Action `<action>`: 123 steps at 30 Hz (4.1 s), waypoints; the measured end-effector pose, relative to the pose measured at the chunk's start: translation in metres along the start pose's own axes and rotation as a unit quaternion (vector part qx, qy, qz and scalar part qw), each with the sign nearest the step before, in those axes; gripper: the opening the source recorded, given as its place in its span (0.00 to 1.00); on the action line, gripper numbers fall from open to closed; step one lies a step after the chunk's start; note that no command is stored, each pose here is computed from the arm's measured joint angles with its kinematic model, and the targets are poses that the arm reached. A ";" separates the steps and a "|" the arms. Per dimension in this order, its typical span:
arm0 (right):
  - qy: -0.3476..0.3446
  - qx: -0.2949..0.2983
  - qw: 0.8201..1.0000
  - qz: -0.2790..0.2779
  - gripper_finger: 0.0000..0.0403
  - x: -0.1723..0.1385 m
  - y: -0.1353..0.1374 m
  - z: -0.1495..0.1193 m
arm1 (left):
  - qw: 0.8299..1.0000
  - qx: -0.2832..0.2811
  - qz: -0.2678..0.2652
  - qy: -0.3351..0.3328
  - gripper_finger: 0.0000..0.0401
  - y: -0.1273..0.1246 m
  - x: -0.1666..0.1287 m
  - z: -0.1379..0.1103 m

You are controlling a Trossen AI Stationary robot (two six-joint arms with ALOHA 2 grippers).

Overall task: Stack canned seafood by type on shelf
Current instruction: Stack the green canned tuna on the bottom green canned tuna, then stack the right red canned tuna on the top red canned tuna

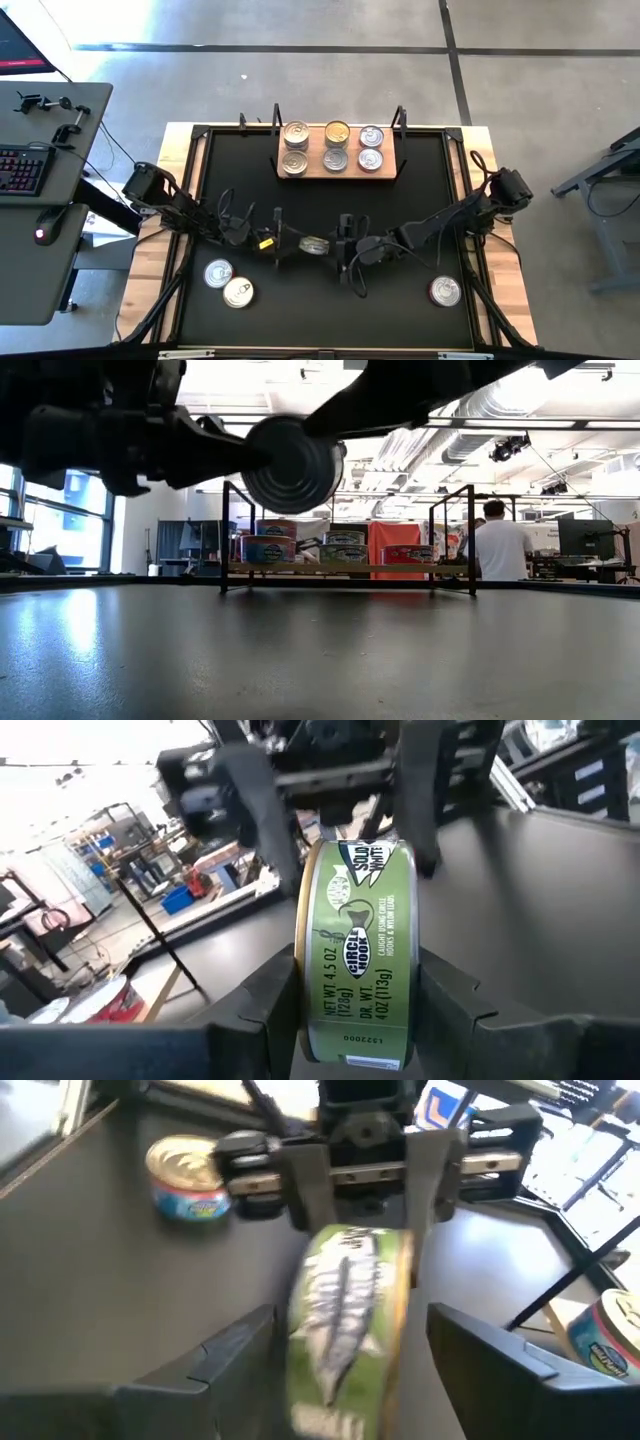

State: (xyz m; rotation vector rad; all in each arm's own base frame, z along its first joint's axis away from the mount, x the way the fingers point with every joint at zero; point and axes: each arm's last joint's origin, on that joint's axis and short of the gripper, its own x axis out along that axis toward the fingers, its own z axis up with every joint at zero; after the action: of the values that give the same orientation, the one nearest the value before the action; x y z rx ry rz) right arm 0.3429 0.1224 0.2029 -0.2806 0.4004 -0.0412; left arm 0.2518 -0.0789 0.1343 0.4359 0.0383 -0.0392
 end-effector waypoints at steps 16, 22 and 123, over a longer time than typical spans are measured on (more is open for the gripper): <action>0.046 -0.003 0.997 -0.062 0.29 0.000 0.001 -0.009 | 0.992 0.033 0.082 0.086 0.41 0.001 0.015 0.004; 0.117 -0.092 0.976 -0.161 0.29 -0.010 -0.015 0.006 | 0.965 0.037 0.204 0.162 0.48 0.000 0.007 0.001; 0.594 0.354 0.692 -0.206 0.01 -0.186 0.108 -0.047 | 0.983 0.020 0.120 0.135 0.48 -0.009 0.005 0.005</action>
State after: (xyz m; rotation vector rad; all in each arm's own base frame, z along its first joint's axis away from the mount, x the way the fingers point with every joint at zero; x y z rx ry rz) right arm 0.1519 0.2320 0.2021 0.5068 1.5708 -0.8513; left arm 0.2569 -0.0899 0.1350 0.4804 0.2521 0.2566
